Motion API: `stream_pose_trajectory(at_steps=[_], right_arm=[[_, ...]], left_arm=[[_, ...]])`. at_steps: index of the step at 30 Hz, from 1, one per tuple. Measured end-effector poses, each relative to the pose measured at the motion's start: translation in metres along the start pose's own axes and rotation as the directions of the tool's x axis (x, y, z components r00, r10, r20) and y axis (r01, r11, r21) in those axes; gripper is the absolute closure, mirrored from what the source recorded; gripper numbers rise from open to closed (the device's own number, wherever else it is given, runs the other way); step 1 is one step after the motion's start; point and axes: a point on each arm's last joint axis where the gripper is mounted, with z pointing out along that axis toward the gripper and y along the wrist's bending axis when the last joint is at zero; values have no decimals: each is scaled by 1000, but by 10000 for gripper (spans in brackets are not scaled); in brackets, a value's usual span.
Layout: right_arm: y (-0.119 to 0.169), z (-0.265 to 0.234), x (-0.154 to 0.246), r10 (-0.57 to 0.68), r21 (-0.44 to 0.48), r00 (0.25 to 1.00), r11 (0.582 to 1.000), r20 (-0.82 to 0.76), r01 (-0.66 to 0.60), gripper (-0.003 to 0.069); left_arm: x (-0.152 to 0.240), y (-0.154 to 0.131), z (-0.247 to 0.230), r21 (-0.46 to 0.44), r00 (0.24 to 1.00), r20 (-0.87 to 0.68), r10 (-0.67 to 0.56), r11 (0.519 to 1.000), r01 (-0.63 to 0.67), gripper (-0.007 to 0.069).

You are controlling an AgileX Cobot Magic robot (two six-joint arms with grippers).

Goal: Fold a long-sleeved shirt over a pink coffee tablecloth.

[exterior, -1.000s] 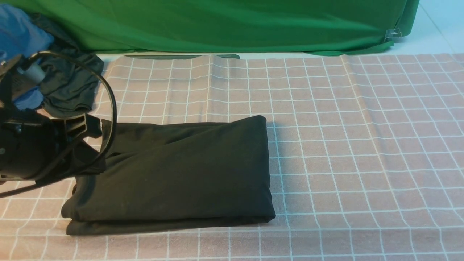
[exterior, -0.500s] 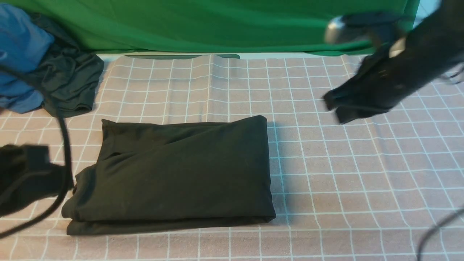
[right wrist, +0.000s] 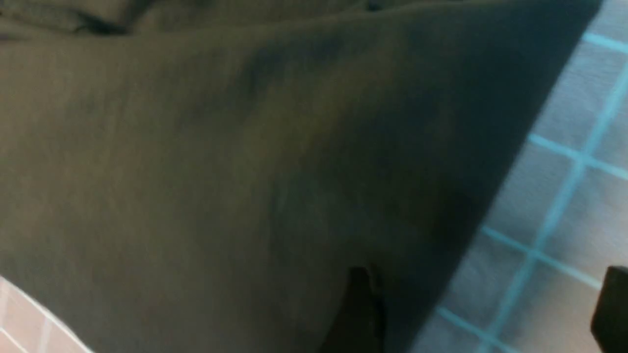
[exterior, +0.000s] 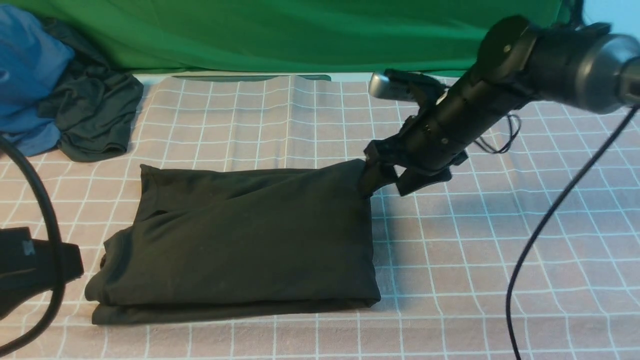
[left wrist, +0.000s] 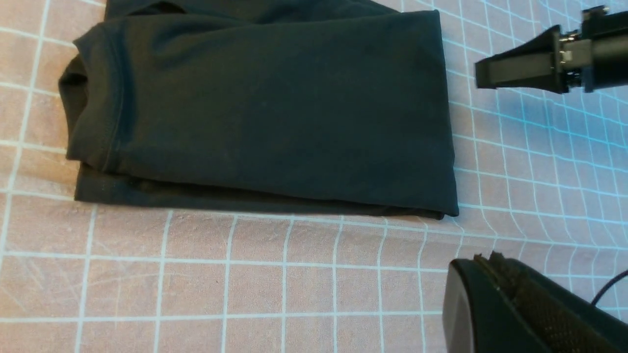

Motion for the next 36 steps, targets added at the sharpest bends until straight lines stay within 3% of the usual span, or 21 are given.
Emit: stream_pose_trajectory(at_steps=[7,14,16,20,27,36], right_arm=[[-10,33,1,70,-32,996,997,-46,-71,66],[5,45,3,23,-41,999,999,-44,-24,188],[9,52,5,0,-41,999,999,-48,-2,279],[10,55,5,-5,-38,999,999,-41,3,529],[-3,38,2,17,-32,998,999,-52,-18,542],[-35,1,-1,13,65,996,998,-85,-7,541]], left_arm=[[0,2,0,-20,1000,3,9,1000,-9,612],[-1,6,0,-65,1000,11,29,997,-29,612],[-1,6,0,-66,999,11,30,997,-29,612],[-1,6,0,-68,999,11,32,997,-31,612],[-1,6,0,-68,1000,9,29,997,-29,612],[-2,6,0,-64,999,23,29,998,-27,612]])
